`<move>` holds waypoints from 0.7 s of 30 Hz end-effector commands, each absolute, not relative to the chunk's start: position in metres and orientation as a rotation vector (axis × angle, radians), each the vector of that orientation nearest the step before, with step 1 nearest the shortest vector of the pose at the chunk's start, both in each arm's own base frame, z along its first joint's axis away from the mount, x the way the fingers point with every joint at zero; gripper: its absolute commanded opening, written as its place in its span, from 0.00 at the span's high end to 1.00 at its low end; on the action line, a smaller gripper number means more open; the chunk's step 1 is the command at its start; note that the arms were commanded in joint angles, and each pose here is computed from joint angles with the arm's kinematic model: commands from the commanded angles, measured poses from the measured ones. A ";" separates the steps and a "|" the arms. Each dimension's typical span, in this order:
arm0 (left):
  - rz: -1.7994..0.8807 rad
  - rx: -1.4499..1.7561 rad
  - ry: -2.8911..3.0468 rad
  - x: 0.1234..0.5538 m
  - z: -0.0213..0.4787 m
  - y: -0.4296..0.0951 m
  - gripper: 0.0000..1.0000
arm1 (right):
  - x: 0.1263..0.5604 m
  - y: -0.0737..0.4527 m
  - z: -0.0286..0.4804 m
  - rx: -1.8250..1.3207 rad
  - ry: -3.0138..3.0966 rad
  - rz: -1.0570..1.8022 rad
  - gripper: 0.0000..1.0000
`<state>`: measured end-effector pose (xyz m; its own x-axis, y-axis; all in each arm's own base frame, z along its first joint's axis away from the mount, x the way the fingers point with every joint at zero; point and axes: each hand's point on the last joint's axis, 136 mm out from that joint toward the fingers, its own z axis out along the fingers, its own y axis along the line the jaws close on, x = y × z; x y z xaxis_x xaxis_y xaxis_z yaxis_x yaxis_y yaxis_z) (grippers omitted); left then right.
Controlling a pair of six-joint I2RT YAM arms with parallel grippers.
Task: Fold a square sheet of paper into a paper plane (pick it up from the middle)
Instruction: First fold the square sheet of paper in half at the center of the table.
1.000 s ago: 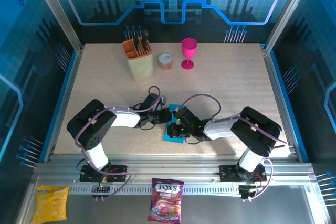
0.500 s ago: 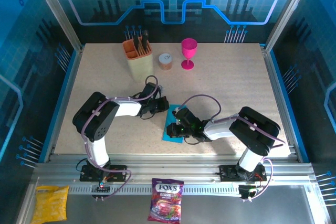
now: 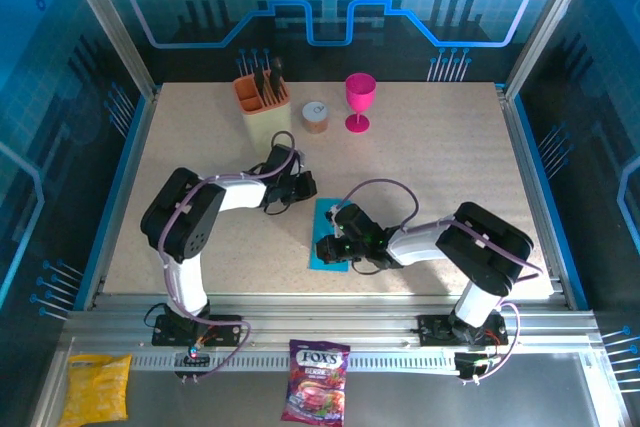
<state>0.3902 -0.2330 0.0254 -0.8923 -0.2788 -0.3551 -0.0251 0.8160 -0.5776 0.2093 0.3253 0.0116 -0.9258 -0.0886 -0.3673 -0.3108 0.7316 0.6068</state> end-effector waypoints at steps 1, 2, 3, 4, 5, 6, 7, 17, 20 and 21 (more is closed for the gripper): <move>-0.858 -0.201 2.502 0.380 0.052 -0.234 1.00 | 0.171 0.270 -0.041 -0.401 2.912 0.765 1.00; -0.877 -0.199 2.495 0.375 0.054 -0.236 1.00 | 0.171 0.269 -0.039 -0.416 2.914 0.760 1.00; -0.893 -0.199 2.488 0.370 0.056 -0.237 1.00 | 0.172 0.268 -0.037 -0.427 2.913 0.756 1.00; -0.911 -0.191 2.483 0.365 0.058 -0.240 1.00 | 0.172 0.268 -0.036 -0.438 2.912 0.755 1.00; -0.926 -0.186 2.481 0.360 0.059 -0.242 1.00 | 0.172 0.268 -0.035 -0.442 2.913 0.754 1.00; -0.941 -0.178 2.478 0.356 0.060 -0.246 1.00 | 0.172 0.268 -0.035 -0.448 2.914 0.754 1.00; -0.955 -0.169 2.475 0.352 0.061 -0.249 1.00 | 0.172 0.268 -0.035 -0.453 2.915 0.751 1.00; -0.948 -0.138 2.513 0.357 0.040 -0.270 1.00 | 0.170 0.266 -0.042 -0.446 2.936 0.749 1.00; -0.906 -0.137 2.536 0.368 0.030 -0.269 1.00 | 0.168 0.264 -0.044 -0.440 2.941 0.746 1.00; -0.900 -0.135 2.541 0.371 0.027 -0.269 1.00 | 0.168 0.264 -0.044 -0.441 2.941 0.747 1.00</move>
<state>0.3574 -0.2681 0.0275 -0.9049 -0.2394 -0.3519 0.0420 0.7725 -0.6336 0.2056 0.3154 0.0108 -0.9113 -0.2057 -0.3568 -0.3879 0.7199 0.5756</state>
